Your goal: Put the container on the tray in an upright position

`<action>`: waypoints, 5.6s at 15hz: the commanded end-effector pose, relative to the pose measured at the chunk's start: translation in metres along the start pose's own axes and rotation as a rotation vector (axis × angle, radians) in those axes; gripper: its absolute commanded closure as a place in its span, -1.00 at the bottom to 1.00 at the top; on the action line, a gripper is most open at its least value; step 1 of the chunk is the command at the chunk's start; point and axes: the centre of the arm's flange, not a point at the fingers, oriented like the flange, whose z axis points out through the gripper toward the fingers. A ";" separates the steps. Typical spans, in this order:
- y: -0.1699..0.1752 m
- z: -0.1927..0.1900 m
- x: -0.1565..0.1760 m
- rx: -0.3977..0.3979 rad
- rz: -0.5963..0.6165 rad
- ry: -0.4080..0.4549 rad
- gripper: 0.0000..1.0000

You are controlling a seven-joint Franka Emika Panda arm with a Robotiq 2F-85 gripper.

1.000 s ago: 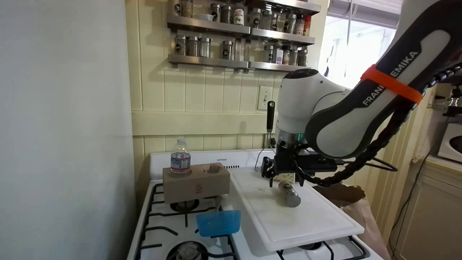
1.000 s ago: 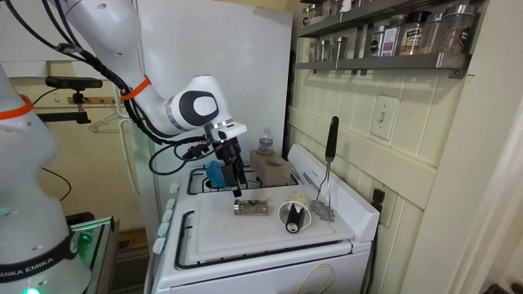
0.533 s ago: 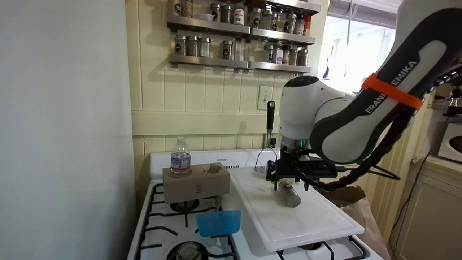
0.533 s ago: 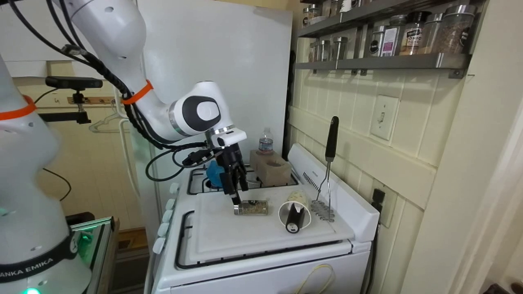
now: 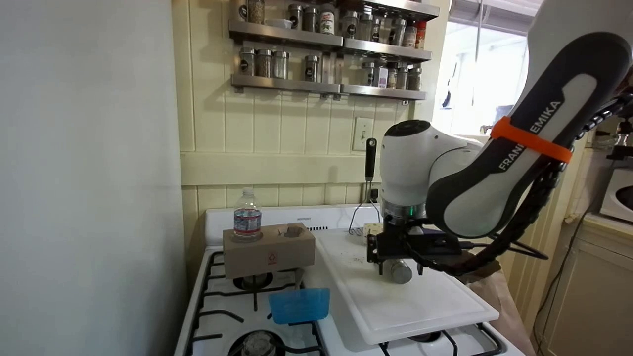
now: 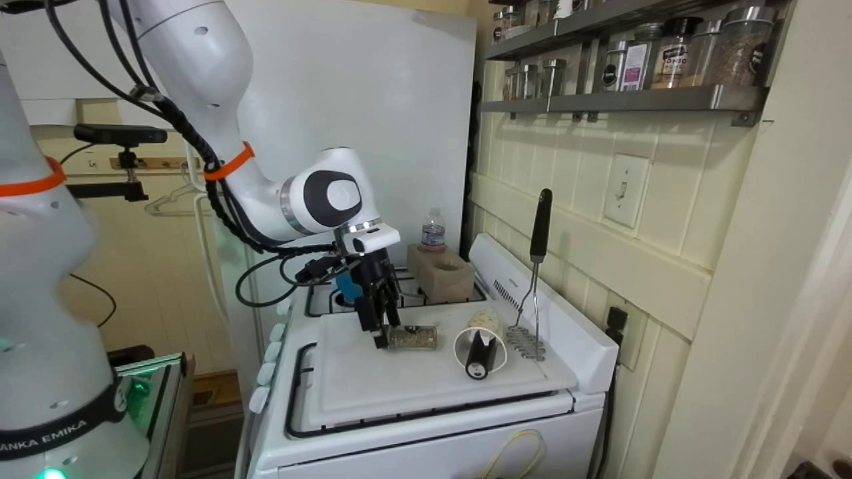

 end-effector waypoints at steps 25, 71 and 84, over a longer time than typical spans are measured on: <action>-0.019 -0.083 0.049 0.466 0.289 -0.216 0.51; 0.156 0.049 -0.001 0.766 1.168 -1.271 0.51; 0.158 0.069 -0.002 0.845 1.239 -1.434 0.51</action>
